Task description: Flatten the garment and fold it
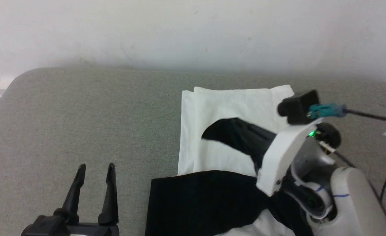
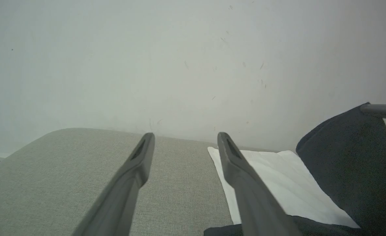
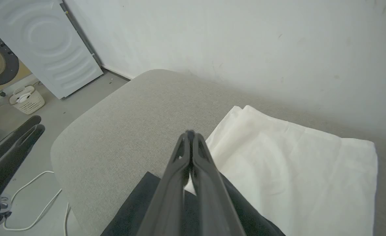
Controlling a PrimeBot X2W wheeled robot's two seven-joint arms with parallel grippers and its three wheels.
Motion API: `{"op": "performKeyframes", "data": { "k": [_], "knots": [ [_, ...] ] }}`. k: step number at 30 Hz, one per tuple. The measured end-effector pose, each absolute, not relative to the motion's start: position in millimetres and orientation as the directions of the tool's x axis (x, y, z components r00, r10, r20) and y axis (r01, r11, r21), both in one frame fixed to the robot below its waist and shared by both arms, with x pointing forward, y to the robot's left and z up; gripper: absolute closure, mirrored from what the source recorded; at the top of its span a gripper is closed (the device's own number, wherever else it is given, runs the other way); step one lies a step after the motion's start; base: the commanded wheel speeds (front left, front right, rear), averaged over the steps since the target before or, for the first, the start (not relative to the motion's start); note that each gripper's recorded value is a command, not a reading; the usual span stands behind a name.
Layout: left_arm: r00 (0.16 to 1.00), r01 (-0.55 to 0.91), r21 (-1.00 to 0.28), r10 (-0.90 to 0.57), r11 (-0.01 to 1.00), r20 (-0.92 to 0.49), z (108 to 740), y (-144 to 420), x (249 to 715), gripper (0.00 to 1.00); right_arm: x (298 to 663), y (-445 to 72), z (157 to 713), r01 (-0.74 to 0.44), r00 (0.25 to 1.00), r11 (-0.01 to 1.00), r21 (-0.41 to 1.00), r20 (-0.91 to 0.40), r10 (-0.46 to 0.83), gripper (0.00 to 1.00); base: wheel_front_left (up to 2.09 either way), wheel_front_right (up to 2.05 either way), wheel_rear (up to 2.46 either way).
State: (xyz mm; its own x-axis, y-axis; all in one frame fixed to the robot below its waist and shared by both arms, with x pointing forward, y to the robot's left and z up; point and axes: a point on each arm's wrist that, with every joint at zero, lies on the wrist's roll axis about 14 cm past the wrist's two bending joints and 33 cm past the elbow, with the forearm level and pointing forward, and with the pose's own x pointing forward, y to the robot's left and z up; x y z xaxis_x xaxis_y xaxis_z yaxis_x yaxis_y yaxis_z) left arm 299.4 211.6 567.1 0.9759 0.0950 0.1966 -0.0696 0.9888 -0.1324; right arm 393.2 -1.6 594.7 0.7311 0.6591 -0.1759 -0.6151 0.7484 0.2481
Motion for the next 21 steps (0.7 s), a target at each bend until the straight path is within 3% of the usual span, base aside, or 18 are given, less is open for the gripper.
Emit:
{"op": "performKeyframes", "data": {
  "k": [8, 17, 21],
  "knots": [
    [0.98, -0.098, -0.14, 0.119, 0.985, 0.157, 556, 216, 298, 0.0, 362, 63, 517, -0.702, 0.568, 0.637, 0.319, -0.288, 0.771, 1.0, 0.0, 0.0, 0.0],
    [0.98, -0.13, -0.154, 0.151, 0.979, 0.127, 545, 220, 297, 0.0, 332, 77, 412, -0.699, 0.432, 0.635, 0.329, -0.513, 0.742, 1.0, 0.0, 0.0, 0.0],
    [0.978, -0.151, -0.151, 0.169, 0.977, 0.119, 543, 225, 293, 0.0, 326, 80, 391, -0.707, 0.388, 0.627, 0.328, -0.56, 0.731, 1.0, 0.0, 0.0, 0.0]
  ]
}}
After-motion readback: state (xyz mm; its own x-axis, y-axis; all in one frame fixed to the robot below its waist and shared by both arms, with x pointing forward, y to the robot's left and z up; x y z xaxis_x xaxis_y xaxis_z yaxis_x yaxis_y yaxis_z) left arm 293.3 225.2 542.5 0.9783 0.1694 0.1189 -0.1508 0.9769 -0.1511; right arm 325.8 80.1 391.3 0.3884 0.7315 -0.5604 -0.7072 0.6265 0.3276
